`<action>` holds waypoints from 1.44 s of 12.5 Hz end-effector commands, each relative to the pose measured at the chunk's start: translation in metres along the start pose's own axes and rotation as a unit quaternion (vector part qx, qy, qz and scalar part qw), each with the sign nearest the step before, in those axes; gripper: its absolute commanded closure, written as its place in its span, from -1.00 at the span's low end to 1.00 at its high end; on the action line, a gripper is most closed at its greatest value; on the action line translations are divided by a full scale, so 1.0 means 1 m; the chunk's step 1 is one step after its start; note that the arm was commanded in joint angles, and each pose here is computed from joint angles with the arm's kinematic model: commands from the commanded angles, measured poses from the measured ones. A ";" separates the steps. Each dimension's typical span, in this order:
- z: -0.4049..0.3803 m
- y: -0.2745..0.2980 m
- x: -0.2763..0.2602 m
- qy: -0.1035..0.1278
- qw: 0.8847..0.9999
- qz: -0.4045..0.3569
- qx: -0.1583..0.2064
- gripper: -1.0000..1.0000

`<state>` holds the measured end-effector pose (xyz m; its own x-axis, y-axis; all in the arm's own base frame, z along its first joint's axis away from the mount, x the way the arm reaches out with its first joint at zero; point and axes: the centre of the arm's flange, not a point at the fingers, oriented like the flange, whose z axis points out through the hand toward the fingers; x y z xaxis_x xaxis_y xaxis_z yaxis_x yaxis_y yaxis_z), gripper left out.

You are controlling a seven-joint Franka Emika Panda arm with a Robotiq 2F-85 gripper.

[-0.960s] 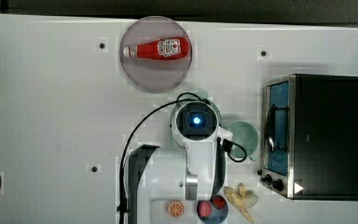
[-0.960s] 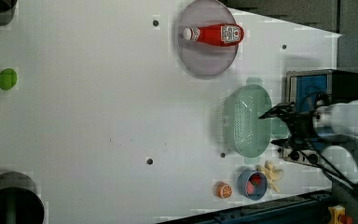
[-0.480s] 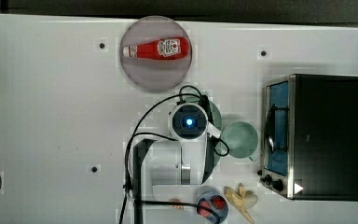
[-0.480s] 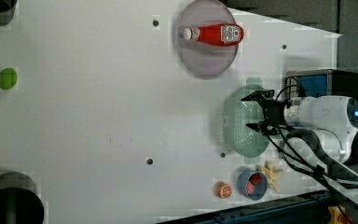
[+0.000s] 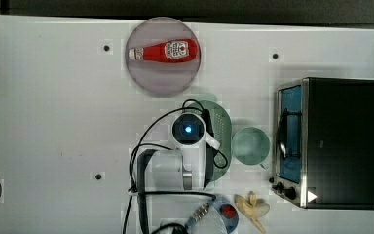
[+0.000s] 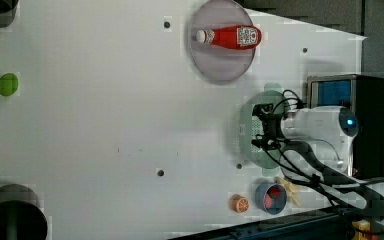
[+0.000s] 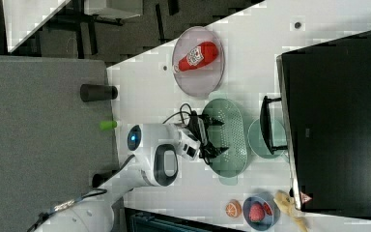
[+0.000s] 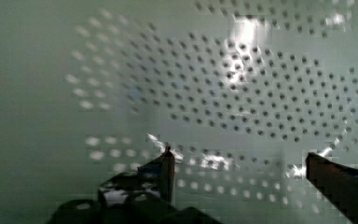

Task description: Drag strainer right to left.

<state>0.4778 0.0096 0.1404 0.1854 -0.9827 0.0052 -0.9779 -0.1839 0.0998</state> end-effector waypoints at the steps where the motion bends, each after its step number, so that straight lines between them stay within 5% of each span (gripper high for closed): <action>1: -0.017 -0.016 -0.015 -0.002 0.999 0.022 0.031 -1.00; 9: -0.018 -0.020 -0.091 -0.040 0.998 0.038 0.027 -1.00; 18: -0.021 -0.025 -0.208 -0.047 0.995 0.087 0.020 -1.00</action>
<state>0.4630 0.1943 0.1561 0.0357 -0.9964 -0.0765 -0.9969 -0.0408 0.0669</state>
